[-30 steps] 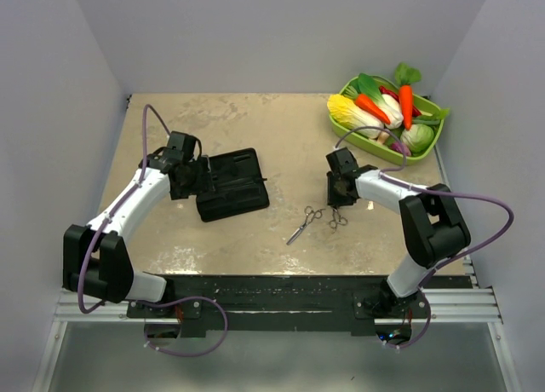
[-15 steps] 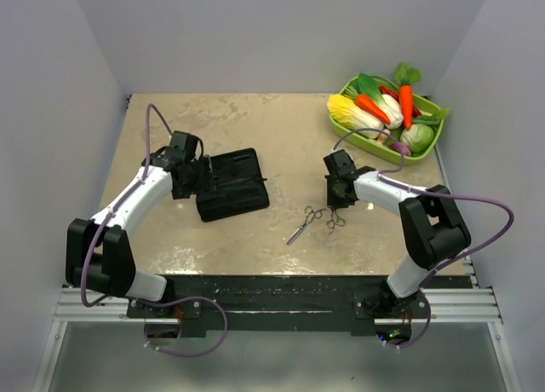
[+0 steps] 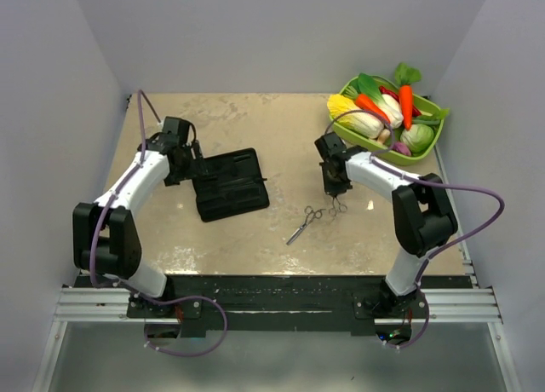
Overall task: Sort the hair-cutting tools
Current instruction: Pick up the scissors from the center of the board, then adjust the hairdressing tool bag at the center of the board.
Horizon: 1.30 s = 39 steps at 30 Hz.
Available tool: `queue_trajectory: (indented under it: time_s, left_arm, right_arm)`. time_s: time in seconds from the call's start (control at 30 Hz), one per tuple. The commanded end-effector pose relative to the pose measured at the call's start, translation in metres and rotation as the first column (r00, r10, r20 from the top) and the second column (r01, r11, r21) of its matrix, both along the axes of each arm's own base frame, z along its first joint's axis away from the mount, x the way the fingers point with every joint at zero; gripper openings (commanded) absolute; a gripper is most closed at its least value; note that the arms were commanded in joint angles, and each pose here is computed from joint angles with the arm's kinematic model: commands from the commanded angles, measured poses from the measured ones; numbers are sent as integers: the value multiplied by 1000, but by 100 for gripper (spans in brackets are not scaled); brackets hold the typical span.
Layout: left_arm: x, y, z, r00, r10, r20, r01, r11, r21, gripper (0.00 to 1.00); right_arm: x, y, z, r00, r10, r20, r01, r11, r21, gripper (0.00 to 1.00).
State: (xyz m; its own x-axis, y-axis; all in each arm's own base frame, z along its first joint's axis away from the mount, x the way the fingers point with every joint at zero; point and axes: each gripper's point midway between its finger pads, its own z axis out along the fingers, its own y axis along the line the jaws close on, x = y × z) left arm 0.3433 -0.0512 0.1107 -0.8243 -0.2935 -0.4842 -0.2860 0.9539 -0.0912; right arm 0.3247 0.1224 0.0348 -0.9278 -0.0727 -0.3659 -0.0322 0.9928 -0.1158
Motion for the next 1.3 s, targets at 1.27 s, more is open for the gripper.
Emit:
queue_trajectory:
  time_s: [1.27]
  left_arm:
    - [129, -124, -68, 857, -374, 355, 467, 855, -225, 55]
  right_arm:
    - [-2, 85, 121, 895, 399, 198, -417, 907, 54, 0]
